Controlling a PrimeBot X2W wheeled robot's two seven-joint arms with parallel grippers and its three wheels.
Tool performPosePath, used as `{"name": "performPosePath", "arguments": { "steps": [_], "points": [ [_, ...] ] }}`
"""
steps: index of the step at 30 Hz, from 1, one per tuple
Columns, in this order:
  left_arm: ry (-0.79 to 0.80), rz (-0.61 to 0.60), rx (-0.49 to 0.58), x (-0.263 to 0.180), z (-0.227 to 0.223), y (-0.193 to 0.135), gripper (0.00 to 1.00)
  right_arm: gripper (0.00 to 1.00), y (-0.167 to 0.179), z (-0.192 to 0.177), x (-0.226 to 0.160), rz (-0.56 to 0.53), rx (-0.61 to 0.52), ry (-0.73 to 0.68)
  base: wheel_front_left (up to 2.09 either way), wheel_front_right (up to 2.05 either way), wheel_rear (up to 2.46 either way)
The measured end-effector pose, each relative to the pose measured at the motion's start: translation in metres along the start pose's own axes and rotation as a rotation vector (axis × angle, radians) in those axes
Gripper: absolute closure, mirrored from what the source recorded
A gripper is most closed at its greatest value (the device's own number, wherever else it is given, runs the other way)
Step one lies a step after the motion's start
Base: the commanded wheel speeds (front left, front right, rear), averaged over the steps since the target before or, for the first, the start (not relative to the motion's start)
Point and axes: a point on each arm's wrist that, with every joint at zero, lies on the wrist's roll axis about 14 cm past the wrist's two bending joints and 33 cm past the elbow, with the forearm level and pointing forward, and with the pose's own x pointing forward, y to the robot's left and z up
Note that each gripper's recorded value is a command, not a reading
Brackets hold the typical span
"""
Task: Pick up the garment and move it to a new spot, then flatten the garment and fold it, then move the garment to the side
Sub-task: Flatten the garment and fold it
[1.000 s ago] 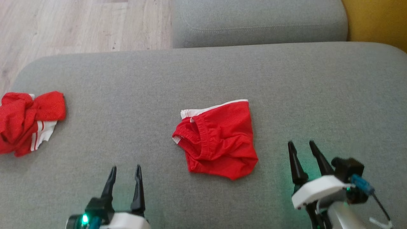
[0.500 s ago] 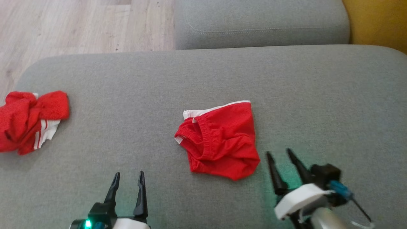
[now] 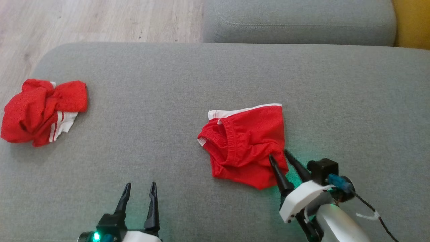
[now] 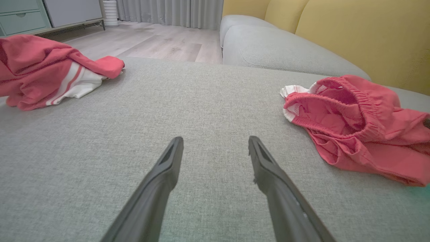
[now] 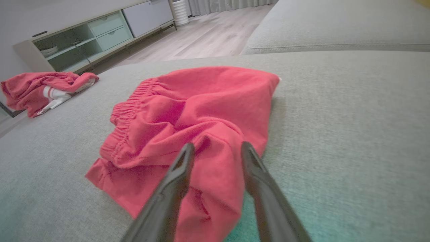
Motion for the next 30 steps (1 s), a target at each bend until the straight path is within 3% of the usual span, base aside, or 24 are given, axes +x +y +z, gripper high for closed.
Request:
{"name": "performPosePath", "arguments": {
  "steps": [1, 11, 21, 22, 23, 30],
  "points": [
    [0.001, 0.003, -0.001, 0.0, 0.0, 0.001, 0.0, 1.0, 0.003, -0.001, 0.002, 0.01, -0.006, 0.004, 0.0, 0.0, 0.0],
    [-0.007, -0.017, -0.012, 0.004, 0.003, -0.005, 0.0, 1.0, 0.016, 0.001, -0.005, 0.05, -0.039, -0.012, 0.0, 0.0, 0.0],
    [-0.024, -0.061, -0.013, 0.009, 0.01, -0.019, 0.0, 0.98, 0.003, -0.042, -0.046, -0.033, -0.018, 0.069, 0.0, 0.0, 0.0],
    [-0.025, -0.063, -0.012, 0.009, 0.01, -0.02, 0.0, 0.67, 0.003, -0.042, -0.047, -0.037, -0.013, 0.068, 0.0, 0.0, 0.0],
    [-0.025, -0.064, -0.012, 0.009, 0.01, -0.02, 0.0, 0.0, 0.002, -0.042, -0.047, -0.041, -0.002, 0.066, 0.0, 0.0, 0.0],
    [-0.047, -0.031, -0.012, 0.012, 0.017, -0.011, 0.0, 0.0, -0.017, 0.023, -0.042, -0.103, 0.056, -0.15, 0.0, 0.0, 0.0]
  ]
}}
